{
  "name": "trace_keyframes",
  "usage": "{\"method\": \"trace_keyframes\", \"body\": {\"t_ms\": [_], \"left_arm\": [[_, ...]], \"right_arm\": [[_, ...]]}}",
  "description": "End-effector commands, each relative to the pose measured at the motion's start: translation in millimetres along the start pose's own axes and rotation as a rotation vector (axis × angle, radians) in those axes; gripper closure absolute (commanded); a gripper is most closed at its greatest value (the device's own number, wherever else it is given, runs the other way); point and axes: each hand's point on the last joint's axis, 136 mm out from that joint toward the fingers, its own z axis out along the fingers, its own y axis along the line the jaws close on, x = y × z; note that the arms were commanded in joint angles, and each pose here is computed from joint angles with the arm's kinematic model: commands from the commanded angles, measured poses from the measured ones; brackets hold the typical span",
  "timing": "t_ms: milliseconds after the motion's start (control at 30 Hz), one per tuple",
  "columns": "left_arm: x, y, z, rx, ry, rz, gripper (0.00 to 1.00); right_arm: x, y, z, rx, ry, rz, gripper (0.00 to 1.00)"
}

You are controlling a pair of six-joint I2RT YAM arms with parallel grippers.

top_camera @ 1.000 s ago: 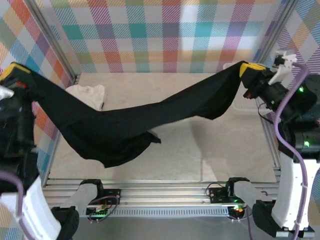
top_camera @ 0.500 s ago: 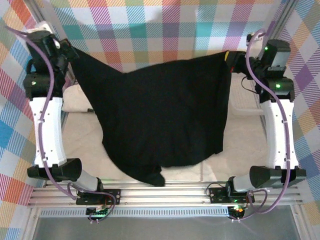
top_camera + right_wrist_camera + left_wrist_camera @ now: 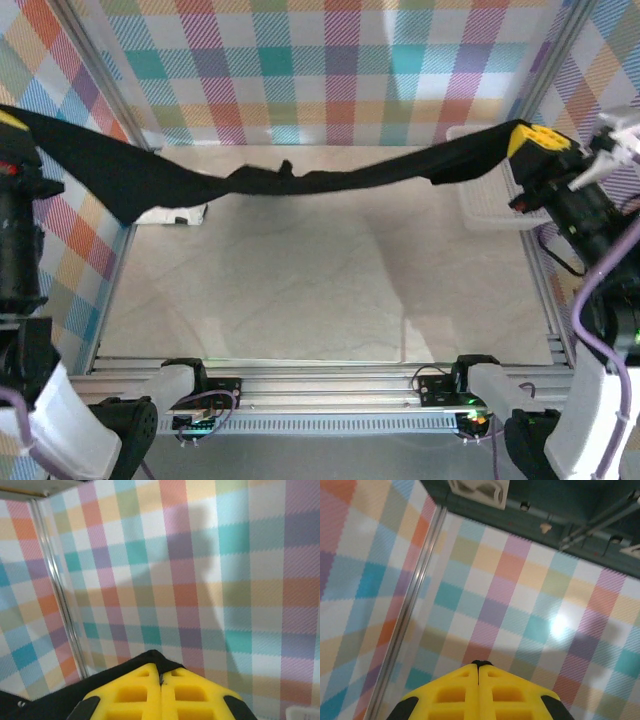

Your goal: Fold the inside-out t-shirt

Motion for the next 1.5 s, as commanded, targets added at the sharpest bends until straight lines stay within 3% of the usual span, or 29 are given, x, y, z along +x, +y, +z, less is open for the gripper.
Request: {"method": "trace_keyframes", "body": {"t_ms": [0,167,300,400,567,667,833,933,967,1033,1100,1133,1333,1467], "left_arm": [[-19.4,-2.0,-6.9,-0.003,-0.057,0.027,1.00],[-35.0,-4.0,0.6,-0.016,-0.103,0.062,1.00],[-13.2,-3.6,47.4,-0.033,-0.063,0.092,1.00],[23.8,-3.6,98.1,-0.030,0.011,0.105,1.00],[118.1,5.0,190.9,-0.033,0.175,0.099,1.00],[195.2,17.7,244.6,-0.048,0.289,0.093,1.00],[333.4,49.5,320.2,-0.100,0.427,0.124,1.00],[395.7,66.2,349.9,-0.118,0.459,0.139,1.00],[408.9,68.4,354.4,-0.116,0.464,0.138,0.97],[435.7,71.3,356.7,-0.114,0.501,0.144,0.74],[447.0,65.0,351.6,-0.088,0.546,0.141,0.48],[448.5,57.0,346.5,-0.066,0.572,0.132,0.42],[441.9,-21.4,289.3,0.106,0.756,0.072,0.26],[446.7,-70.1,229.5,0.192,0.864,0.070,0.23]], "right_arm": [[-12.5,4.6,-12.7,0.015,-0.024,-0.029,1.00],[-26.4,7.0,-9.6,0.006,-0.044,-0.039,1.00],[-21.9,-6.2,18.4,0.012,-0.015,-0.039,1.00],[-10.0,-22.4,47.2,0.026,0.022,-0.035,1.00],[34.5,-57.1,113.3,0.025,0.121,0.011,1.00],[81.7,-85.0,164.8,0.018,0.205,0.062,1.00],[198.6,-138.4,268.2,0.054,0.376,0.123,1.00],[272.1,-163.6,327.5,0.073,0.495,0.158,0.96],[286.9,-170.3,339.9,0.080,0.523,0.166,0.90],[315.9,-182.5,355.8,0.104,0.582,0.172,0.71],[327.6,-190.7,354.1,0.141,0.615,0.155,0.63],[330.0,-191.2,348.2,0.153,0.639,0.148,0.61],[368.4,-159.7,287.3,0.132,0.919,0.129,0.54],[381.8,-137.1,223.3,0.139,0.939,0.172,0.51]]}}
